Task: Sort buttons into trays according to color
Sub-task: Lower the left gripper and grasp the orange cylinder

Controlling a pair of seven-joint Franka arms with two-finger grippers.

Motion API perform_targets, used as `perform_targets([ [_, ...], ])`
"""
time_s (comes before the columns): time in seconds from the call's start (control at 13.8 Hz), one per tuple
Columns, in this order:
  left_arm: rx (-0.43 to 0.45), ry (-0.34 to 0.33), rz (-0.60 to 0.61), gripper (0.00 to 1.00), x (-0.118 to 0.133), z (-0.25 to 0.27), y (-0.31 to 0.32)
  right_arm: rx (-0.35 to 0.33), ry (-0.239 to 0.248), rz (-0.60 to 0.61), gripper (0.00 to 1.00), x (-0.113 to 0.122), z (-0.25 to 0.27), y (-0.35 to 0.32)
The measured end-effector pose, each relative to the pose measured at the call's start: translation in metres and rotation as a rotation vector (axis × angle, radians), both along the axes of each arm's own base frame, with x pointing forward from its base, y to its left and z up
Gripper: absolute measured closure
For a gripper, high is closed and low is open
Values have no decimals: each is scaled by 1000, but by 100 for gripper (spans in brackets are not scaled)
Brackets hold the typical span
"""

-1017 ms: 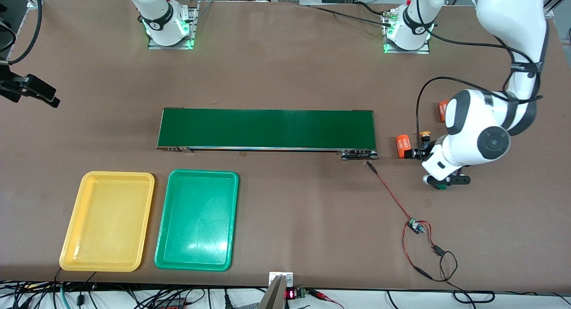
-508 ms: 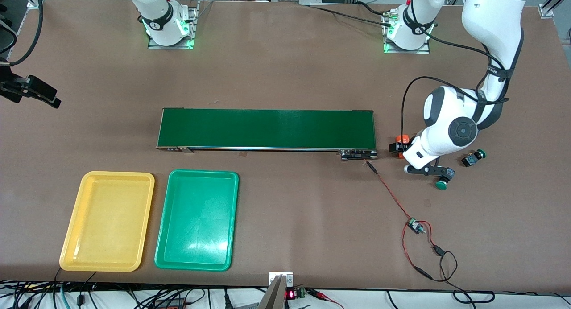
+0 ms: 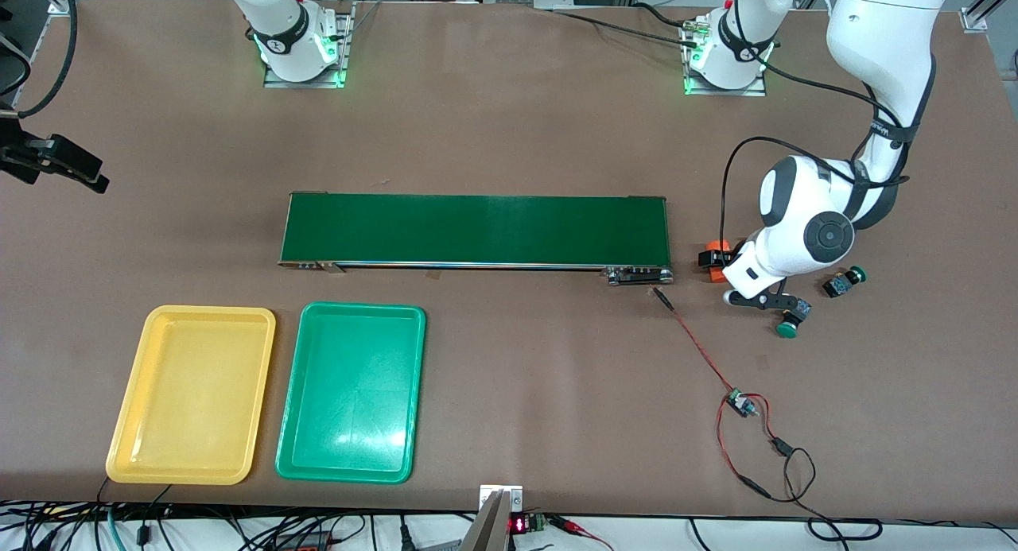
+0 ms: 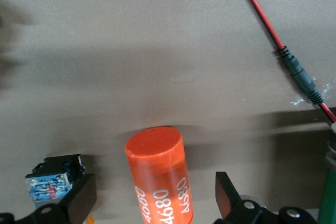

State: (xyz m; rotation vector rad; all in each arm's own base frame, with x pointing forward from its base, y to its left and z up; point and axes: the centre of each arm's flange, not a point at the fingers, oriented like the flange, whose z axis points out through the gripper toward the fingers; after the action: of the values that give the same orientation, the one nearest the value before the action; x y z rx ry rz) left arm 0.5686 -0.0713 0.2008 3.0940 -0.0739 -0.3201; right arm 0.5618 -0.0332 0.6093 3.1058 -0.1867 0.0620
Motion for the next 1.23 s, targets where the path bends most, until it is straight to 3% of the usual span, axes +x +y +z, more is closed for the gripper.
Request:
perform_targets([
  [0.58,2,23,11,4,-5,-31,8,5,0,8,0,0,0,5],
  [0.87,-2,26,1,45,-3,-24,1,5,1,8,0,0,0,5],
  [0.94,-4,25,-3,50,-1,-17,-1,5,1,8,0,0,0,5],
  [1.23,2,76,16,50,23,35,-9,5,3,7,0,1,-2,5],
])
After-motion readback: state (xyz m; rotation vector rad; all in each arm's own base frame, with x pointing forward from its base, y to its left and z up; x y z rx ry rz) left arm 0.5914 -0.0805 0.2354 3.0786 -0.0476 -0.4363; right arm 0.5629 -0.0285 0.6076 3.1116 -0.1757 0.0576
